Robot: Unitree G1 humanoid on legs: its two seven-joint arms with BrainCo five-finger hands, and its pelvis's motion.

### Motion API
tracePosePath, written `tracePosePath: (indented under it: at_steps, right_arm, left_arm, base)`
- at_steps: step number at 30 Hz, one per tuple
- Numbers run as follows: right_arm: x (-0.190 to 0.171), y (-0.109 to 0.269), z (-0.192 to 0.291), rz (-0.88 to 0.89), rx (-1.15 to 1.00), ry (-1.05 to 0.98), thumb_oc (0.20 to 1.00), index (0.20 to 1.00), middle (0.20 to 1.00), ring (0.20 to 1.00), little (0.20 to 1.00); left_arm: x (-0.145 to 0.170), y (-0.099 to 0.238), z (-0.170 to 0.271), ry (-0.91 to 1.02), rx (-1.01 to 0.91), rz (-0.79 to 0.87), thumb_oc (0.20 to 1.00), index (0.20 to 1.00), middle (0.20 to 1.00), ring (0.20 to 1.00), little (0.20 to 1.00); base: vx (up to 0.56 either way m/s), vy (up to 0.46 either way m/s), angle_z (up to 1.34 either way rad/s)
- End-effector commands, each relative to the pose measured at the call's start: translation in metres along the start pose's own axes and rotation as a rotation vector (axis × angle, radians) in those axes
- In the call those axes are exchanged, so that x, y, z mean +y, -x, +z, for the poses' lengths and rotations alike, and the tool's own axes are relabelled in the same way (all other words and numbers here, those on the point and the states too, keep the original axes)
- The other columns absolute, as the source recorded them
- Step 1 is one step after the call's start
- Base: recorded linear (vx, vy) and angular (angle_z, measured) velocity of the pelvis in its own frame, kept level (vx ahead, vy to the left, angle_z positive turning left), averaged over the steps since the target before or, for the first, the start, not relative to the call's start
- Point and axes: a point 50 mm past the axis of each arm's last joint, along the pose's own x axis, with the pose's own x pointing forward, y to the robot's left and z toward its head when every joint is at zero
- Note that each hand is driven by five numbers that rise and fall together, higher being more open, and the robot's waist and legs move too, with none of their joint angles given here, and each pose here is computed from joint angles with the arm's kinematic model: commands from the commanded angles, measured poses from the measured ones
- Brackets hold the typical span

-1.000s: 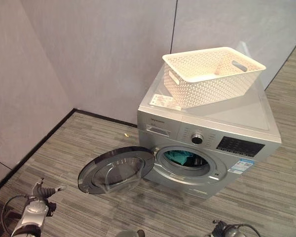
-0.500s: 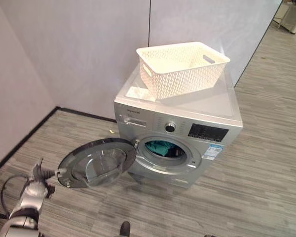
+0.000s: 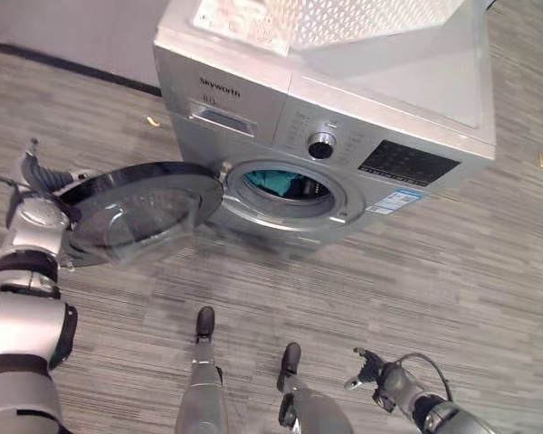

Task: Grab the laundry basket,head to the washer,open it,put in the laundry and shut it.

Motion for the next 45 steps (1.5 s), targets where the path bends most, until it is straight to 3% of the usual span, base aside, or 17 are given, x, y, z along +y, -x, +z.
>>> tracePosePath:
  at_steps: [1, 6, 7, 8, 9, 11, 13, 14, 15, 16, 17, 22, 33, 41, 45]
  right_arm:
    - [0.0, -0.001, 0.016, -0.011, -0.067, -0.014, 1.0, 1.0, 1.0, 1.0, 1.0]
    - [-0.005, -0.002, 0.044, -0.021, -0.168, -0.004, 1.0, 1.0, 1.0, 1.0, 1.0]
    - [0.0, -0.002, 0.05, -0.019, -0.186, 0.005, 1.0, 1.0, 1.0, 1.0, 1.0]
    - [0.003, -0.001, 0.045, -0.022, -0.167, 0.0, 1.0, 1.0, 1.0, 1.0, 1.0]
    - [0.006, -0.001, 0.04, -0.017, -0.154, 0.002, 1.0, 1.0, 1.0, 1.0, 1.0]
    - [0.013, 0.0, 0.025, 0.0, -0.102, 0.029, 1.0, 1.0, 1.0, 1.0, 1.0]
    - [0.018, 0.001, 0.009, 0.012, -0.039, 0.041, 1.0, 1.0, 1.0, 1.0, 1.0]
    - [0.018, 0.001, 0.009, 0.012, -0.039, 0.041, 1.0, 1.0, 1.0, 1.0, 1.0]
    - [0.018, 0.001, -0.001, 0.006, 0.004, 0.029, 1.0, 1.0, 1.0, 1.0, 1.0]
    - [0.018, 0.003, -0.013, -0.006, 0.06, 0.014, 1.0, 1.0, 1.0, 1.0, 1.0]
    - [0.017, 0.003, -0.013, -0.006, 0.06, 0.014, 1.0, 1.0, 1.0, 1.0, 1.0]
    - [0.005, 0.003, -0.016, -0.062, 0.06, -0.041, 1.0, 1.0, 1.0, 1.0, 1.0]
    - [0.01, 0.009, -0.032, -0.051, 0.056, -0.085, 1.0, 1.0, 1.0, 1.0, 1.0]
    - [0.037, 0.033, -0.1, 0.024, 0.29, -0.112, 1.0, 1.0, 1.0, 1.0, 1.0]
    - [0.049, 0.036, -0.103, 0.04, 0.3, -0.172, 1.0, 1.0, 1.0, 1.0, 1.0]
  left_arm:
    - [0.027, -0.003, -0.017, -0.065, 0.083, 0.08, 1.0, 1.0, 1.0, 1.0, 1.0]
    - [0.023, -0.004, -0.009, -0.002, 0.068, 0.075, 1.0, 1.0, 1.0, 1.0, 1.0]
    - [-0.005, 0.001, -0.006, -0.027, 0.034, 0.029, 1.0, 1.0, 1.0, 1.0, 1.0]
    - [-0.053, 0.017, -0.005, -0.019, -0.01, -0.085, 1.0, 1.0, 1.0, 1.0, 1.0]
    - [-0.072, 0.025, -0.005, -0.016, -0.02, -0.136, 1.0, 1.0, 1.0, 1.0, 1.0]
    - [-0.138, 0.062, -0.009, 0.017, -0.042, -0.356, 1.0, 1.0, 1.0, 1.0, 1.0]
    - [-0.188, 0.103, -0.013, 0.089, -0.026, -0.531, 1.0, 1.0, 1.0, 1.0, 1.0]
    - [-0.188, 0.103, -0.013, 0.089, -0.026, -0.532, 1.0, 1.0, 1.0, 1.0, 1.0]
    - [-0.216, 0.133, -0.009, 0.148, -0.037, -0.644, 1.0, 1.0, 1.0, 1.0, 1.0]
    - [-0.252, 0.185, 0.002, 0.226, -0.079, -0.829, 1.0, 1.0, 1.0, 1.0, 1.0]
    - [-0.252, 0.185, 0.003, 0.226, -0.079, -0.829, 1.0, 1.0, 1.0, 1.0, 1.0]
    - [-0.279, 0.262, 0.006, 0.318, -0.123, -1.14, 1.0, 1.0, 1.0, 1.0, 1.0]
    - [-0.274, 0.253, -0.033, 0.278, 0.02, -1.049, 1.0, 1.0, 1.0, 1.0, 1.0]
    - [-0.26, 0.251, -0.013, 0.309, -0.172, -1.062, 1.0, 1.0, 1.0, 1.0, 1.0]
    - [-0.252, 0.261, -0.037, 0.346, -0.114, -1.09, 1.0, 1.0, 1.0, 1.0, 1.0]
  base:
    - [0.0, 0.0, 0.0]
    - [0.0, -0.012, 0.03]
    - [0.0, 0.0, 0.0]
    - [0.02, -0.004, 0.03]
    - [0.02, 0.019, 0.06]
    - [0.07, 0.027, 0.1]
    - [0.07, 0.011, 0.26]
    - [0.07, -0.009, 0.4]
    - [0.12, -0.035, 0.44]
    - [0.12, -0.032, 0.42]
    - [0.11, -0.051, 0.41]
    - [0.08, -0.072, 0.16]
    - [0.02, -0.082, -0.39]
    - [0.02, -0.053, -0.28]
    - [0.02, -0.038, 0.0]
